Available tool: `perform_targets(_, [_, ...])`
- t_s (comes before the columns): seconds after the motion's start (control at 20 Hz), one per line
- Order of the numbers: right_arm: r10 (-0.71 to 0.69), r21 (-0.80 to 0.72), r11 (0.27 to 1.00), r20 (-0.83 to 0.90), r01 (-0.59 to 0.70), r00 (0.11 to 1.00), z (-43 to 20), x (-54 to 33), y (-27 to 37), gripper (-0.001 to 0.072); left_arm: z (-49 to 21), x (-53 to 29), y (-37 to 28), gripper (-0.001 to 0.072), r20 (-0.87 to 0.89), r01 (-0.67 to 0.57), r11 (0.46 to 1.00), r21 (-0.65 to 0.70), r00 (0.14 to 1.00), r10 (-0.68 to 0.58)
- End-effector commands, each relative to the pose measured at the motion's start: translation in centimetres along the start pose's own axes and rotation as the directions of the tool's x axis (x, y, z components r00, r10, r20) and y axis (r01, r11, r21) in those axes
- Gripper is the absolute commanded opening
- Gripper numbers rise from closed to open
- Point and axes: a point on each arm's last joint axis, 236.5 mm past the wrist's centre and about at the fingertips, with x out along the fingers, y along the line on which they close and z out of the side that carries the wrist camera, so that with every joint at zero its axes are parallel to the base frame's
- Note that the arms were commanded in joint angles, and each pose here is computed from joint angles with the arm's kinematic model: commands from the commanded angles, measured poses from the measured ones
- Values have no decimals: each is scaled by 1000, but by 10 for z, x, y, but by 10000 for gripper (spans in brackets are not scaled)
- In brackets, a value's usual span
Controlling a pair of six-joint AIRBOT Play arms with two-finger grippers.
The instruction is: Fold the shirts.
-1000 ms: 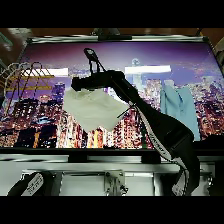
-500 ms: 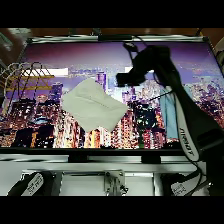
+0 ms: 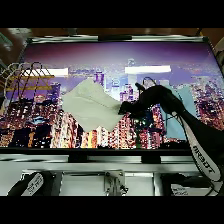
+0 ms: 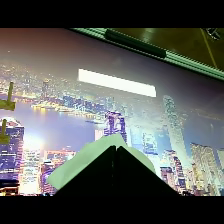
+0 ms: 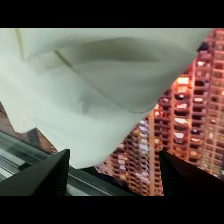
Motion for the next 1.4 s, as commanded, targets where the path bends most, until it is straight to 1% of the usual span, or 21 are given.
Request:
perform_targets(0.0, [52, 68, 996, 53, -55, 997, -1, 32, 9, 664, -1, 0, 0, 30, -3, 0, 1000, 10, 1000, 0])
perform_targets(0.1, [69, 105, 991, 81, -77, 994, 6, 42, 13, 664, -1, 0, 0, 30, -3, 1, 1000, 10, 1000, 0])
perform_targets(0.25, [133, 181, 969, 187, -167, 973, 31, 42, 27, 664, -1, 0, 0, 30, -3, 1, 1000, 10, 1000, -1])
perform_targets(0.35, [169, 243, 946, 186, -212, 968, 33, 48, 32, 659, -1, 0, 0, 30, -2, 1, 1000, 9, 1000, -1])
perform_targets(0.4, [180, 264, 939, 161, -218, 970, 29, 52, 32, 619, -1, 0, -1, 30, -2, 2, 1000, 9, 1000, -2])
perform_targets(0.45, [185, 272, 937, 142, -218, 972, 24, 55, 32, 478, 0, 0, -1, 29, -1, 4, 1000, 8, 1000, -4])
perform_targets(0.5, [185, 271, 938, 139, -217, 973, 24, 55, 33, 266, 0, 0, -1, 30, -2, 4, 1000, 8, 1000, -4])
perform_targets(0.55, [193, 268, 937, 145, -226, 970, 26, 53, 36, 89, -1, 0, -1, 29, -2, 4, 1000, 8, 1000, -4])
perform_targets(0.6, [201, 239, 942, 156, -234, 967, 30, 48, 40, 62, -1, 0, -1, 30, -2, 4, 1000, 8, 1000, -4])
perform_targets(0.7, [239, 115, 957, 207, -266, 949, 50, 25, 60, 62, -1, 0, -1, 30, -2, 4, 1000, 8, 1000, -4])
perform_targets(0.8, [295, 11, 951, 268, -309, 917, 78, -17, 83, 61, -1, 0, -1, 30, -2, 4, 1000, 8, 1000, -4])
perform_targets(1.0, [428, -161, 904, 343, -396, 836, 130, -151, 123, 61, -1, 0, -1, 30, -2, 4, 1000, 8, 1000, -4])
perform_targets(1.05, [447, -190, 894, 385, -405, 807, 142, -190, 127, 61, -1, 0, -1, 30, -2, 4, 1000, 8, 1000, -4])
perform_targets(1.15, [468, -226, 882, 515, -412, 718, 170, -275, 125, 61, -1, 0, -2, 30, -4, 8, 1000, 9, 1000, -8])
perform_targets(1.25, [454, -226, 882, 645, -414, 615, 190, -352, 107, 61, -3, 0, -6, 30, -10, 19, 1000, 9, 1000, -19])
perform_targets(1.35, [417, -198, 887, 733, -418, 537, 200, -406, 78, 61, -5, 2, -12, 30, -18, 37, 999, 11, 999, -36])
